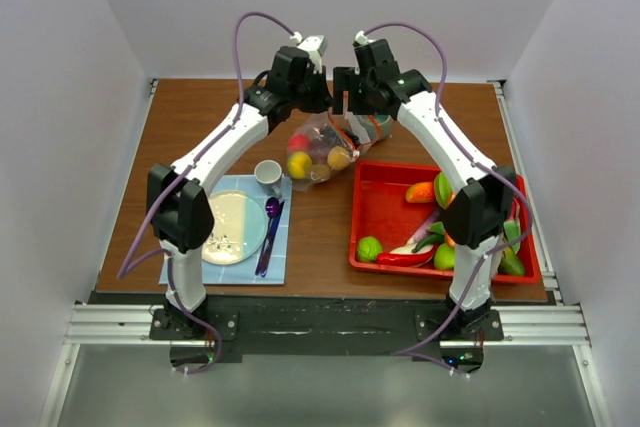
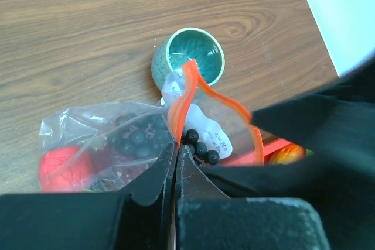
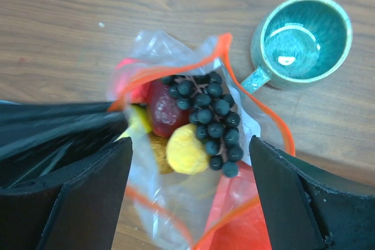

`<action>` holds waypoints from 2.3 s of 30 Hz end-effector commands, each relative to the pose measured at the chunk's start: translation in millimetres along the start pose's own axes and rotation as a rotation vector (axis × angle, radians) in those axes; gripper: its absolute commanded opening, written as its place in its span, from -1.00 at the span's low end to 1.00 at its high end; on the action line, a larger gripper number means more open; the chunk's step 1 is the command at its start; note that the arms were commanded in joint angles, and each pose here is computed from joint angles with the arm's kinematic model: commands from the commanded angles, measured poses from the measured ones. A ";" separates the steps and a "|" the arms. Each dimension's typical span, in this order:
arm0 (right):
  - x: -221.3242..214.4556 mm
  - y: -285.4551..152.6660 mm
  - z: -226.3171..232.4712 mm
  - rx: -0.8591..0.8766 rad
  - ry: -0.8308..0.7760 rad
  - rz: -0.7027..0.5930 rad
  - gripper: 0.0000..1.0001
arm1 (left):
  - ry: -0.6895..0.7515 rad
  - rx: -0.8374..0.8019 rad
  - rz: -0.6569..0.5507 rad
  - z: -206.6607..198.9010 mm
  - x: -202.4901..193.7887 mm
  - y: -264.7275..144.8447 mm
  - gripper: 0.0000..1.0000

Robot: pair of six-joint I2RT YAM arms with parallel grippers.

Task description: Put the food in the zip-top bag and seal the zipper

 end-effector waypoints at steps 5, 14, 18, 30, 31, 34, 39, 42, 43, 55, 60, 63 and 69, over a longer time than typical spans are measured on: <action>0.7 -108.8 -14.4 -0.007 0.014 -0.150 0.69 | 0.006 -0.048 -0.090 -16.0 25.3 -17.7 -1.00; -130.6 -129.3 -39.4 0.101 -0.034 0.051 0.61 | 0.005 -0.046 -0.101 -17.4 29.2 -18.5 -1.00; -177.9 -119.3 -34.4 0.168 -0.126 0.180 0.61 | 0.005 -0.048 -0.103 -18.0 30.4 -17.4 -1.00; -241.6 -92.4 -22.0 0.268 -0.212 0.371 0.55 | 0.006 -0.044 -0.091 -15.5 29.2 -13.0 -1.00; -245.2 -88.6 -21.0 0.264 -0.220 0.393 0.55 | 0.006 -0.042 -0.088 -15.6 28.5 -11.5 -1.00; -250.8 -84.4 -16.8 0.256 -0.231 0.424 0.54 | 0.006 -0.042 -0.086 -15.9 29.2 -10.7 -1.00; -259.0 -80.9 -18.9 0.190 -0.233 0.452 0.49 | 0.005 -0.044 -0.080 -15.9 29.1 -8.4 -1.00; -263.3 -81.8 -20.6 0.177 -0.233 0.463 0.43 | 0.005 -0.046 -0.078 -16.0 28.9 -7.3 -1.00; -264.2 -82.9 -20.6 0.178 -0.235 0.464 0.43 | 0.005 -0.045 -0.076 -15.9 28.8 -6.9 -1.00; -252.3 -106.8 -26.0 0.112 -0.187 0.409 0.43 | 0.004 -0.042 -0.076 -15.6 30.5 -5.5 -1.00; -257.1 -106.5 -27.0 0.130 -0.189 0.426 0.43 | 0.002 -0.042 -0.073 -14.8 28.9 -3.8 -1.00; -259.0 -105.0 -25.7 0.141 -0.184 0.443 0.42 | 0.000 -0.046 -0.073 -15.8 28.7 -3.8 -1.00; -263.6 -98.7 -25.5 0.133 -0.182 0.467 0.42 | -0.001 -0.048 -0.070 -15.9 27.9 -5.2 -1.00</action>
Point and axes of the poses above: each gripper's point midway between its finger pads, its own y axis out along the fingers, its own z axis along the line the jaws close on, x = y × z, the point moved 10 cm from there along -y, back along the fingers, and after that the axes turned 4 degrees about -y, right-handed, at the moved point
